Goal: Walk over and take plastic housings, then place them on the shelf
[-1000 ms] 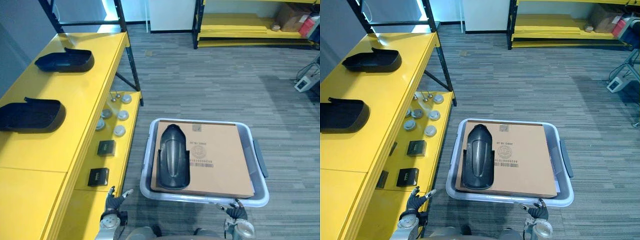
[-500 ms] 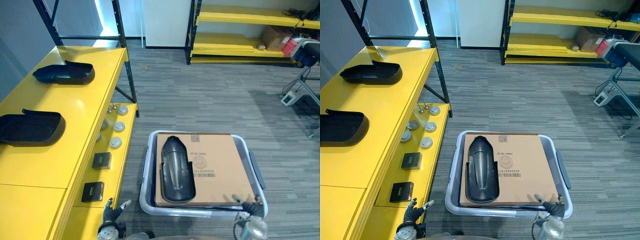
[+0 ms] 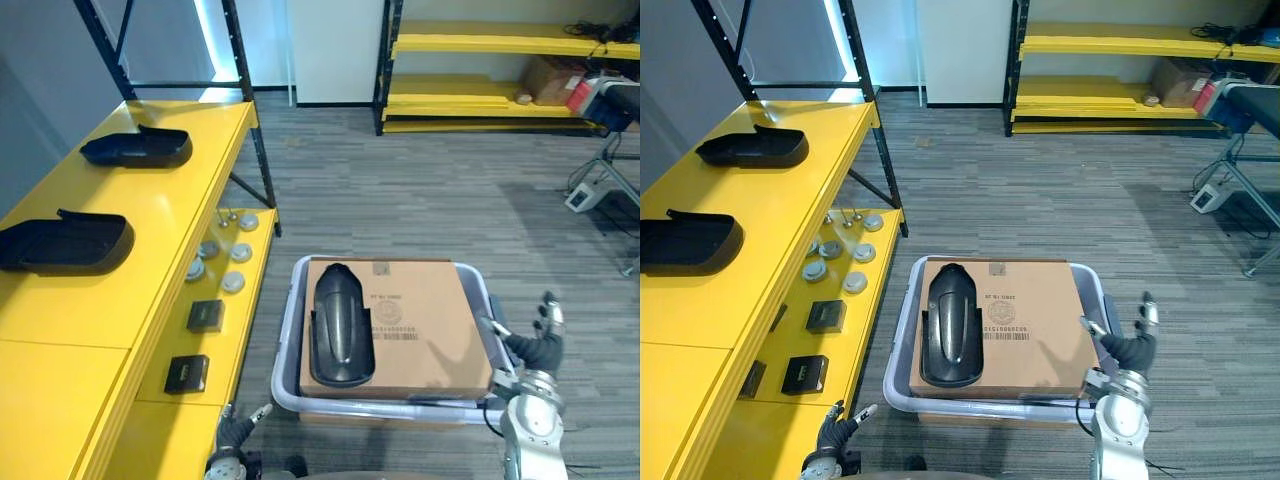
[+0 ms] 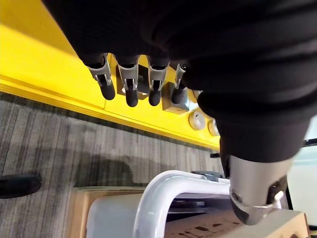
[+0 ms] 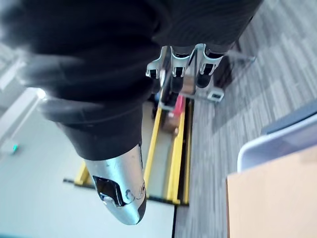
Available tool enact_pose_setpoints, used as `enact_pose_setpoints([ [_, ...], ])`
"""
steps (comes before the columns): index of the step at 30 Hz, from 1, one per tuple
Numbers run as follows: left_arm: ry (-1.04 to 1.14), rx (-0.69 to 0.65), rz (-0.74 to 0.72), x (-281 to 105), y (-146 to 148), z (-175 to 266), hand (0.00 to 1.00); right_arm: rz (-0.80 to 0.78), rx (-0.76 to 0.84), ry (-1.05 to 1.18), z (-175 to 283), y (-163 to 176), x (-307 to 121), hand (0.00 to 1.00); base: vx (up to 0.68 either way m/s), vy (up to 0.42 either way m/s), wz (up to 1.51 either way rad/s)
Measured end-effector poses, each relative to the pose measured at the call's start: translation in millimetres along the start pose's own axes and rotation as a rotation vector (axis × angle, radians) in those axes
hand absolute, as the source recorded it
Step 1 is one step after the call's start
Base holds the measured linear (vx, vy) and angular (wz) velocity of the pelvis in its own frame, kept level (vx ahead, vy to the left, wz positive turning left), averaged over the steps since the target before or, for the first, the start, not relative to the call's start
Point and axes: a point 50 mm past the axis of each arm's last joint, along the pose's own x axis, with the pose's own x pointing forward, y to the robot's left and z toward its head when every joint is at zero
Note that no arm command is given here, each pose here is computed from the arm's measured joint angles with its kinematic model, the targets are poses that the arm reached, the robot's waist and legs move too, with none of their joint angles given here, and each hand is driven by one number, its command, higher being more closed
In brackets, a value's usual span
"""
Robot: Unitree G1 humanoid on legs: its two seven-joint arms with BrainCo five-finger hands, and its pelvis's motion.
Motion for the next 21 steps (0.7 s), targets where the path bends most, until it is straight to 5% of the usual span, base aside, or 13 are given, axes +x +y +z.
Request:
enact_pose_setpoints([
  [19, -0.095, 0.054, -0.002, 9.4, -4.4, 27.5, 0.00, 0.103, -0.298, 0.288, -36.6, 72.4, 39.0, 0.00, -0.01, 0.021, 0.28],
  [20, -0.094, 0.052, -0.003, 9.2, -5.2, 27.4, 0.00, 0.091, -0.301, 0.291, -36.0, 72.7, 39.6, 1.00, -0.01, 0.006, 0.13],
  [21, -0.100, 0.051, -0.003, 9.5, -6.6, 29.4, 0.00, 0.071, -0.312, 0.301, -37.0, 71.7, 39.6, 1.00, 0.00, 0.006, 0.06],
])
